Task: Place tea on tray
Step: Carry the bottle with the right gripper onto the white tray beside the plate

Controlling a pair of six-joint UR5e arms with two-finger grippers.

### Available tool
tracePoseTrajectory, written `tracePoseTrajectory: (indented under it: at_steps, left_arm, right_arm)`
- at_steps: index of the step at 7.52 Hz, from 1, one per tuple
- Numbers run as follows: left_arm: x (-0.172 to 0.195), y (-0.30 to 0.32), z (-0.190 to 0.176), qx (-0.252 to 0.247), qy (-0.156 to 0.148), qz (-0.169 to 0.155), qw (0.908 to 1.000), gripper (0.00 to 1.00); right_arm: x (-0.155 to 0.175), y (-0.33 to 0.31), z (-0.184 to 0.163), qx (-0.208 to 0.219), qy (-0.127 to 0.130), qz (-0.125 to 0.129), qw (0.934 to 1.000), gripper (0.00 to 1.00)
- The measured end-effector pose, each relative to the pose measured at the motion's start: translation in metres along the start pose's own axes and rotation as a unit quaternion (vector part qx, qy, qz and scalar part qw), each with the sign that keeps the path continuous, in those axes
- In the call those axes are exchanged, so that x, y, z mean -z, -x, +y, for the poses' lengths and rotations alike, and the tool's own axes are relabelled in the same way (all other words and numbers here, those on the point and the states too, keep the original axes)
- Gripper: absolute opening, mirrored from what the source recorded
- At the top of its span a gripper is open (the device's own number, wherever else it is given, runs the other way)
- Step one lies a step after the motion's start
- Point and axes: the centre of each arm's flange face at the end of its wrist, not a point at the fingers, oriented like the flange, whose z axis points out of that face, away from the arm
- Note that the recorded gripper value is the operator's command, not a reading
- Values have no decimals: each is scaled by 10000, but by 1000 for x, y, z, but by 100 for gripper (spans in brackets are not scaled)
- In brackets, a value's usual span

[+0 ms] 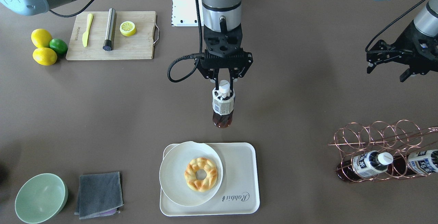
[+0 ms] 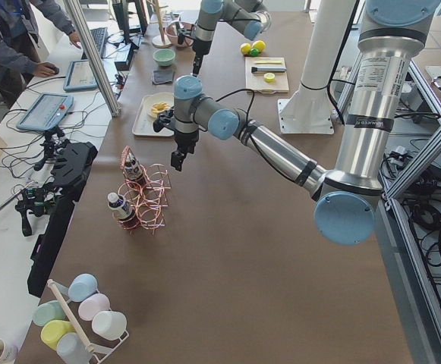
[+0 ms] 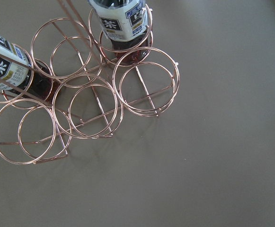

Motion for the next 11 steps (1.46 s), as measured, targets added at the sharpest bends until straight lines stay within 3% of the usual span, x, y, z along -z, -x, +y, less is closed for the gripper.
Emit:
tracePoseTrajectory:
  at_steps: [2, 4, 5, 6, 9, 11]
  left_arm:
    - [-1, 21, 13, -4, 55, -73, 10000, 97]
    - [-4, 31, 18, 1, 106, -109, 9999, 97]
    - [-4, 32, 18, 6, 105, -115, 9999, 97]
    - [-5, 34, 18, 17, 113, -121, 9999, 97]
    - [1, 30, 16, 90, 54, -108, 9999, 97]
    - [16, 28, 18, 171, -70, -113, 9998, 97]
  right_arm:
    - [-40, 23, -72, -178, 20, 50, 9998, 0]
    - [-79, 25, -111, -249, -48, 16, 9997, 0]
    - [-90, 27, -125, -278, -51, 45, 9996, 23]
    - [-94, 27, -134, -305, -9, 54, 9995, 99]
    - [-83, 19, -154, -355, 166, -60, 9992, 100]
    - [-43, 6, -167, -417, 331, -227, 9983, 100]
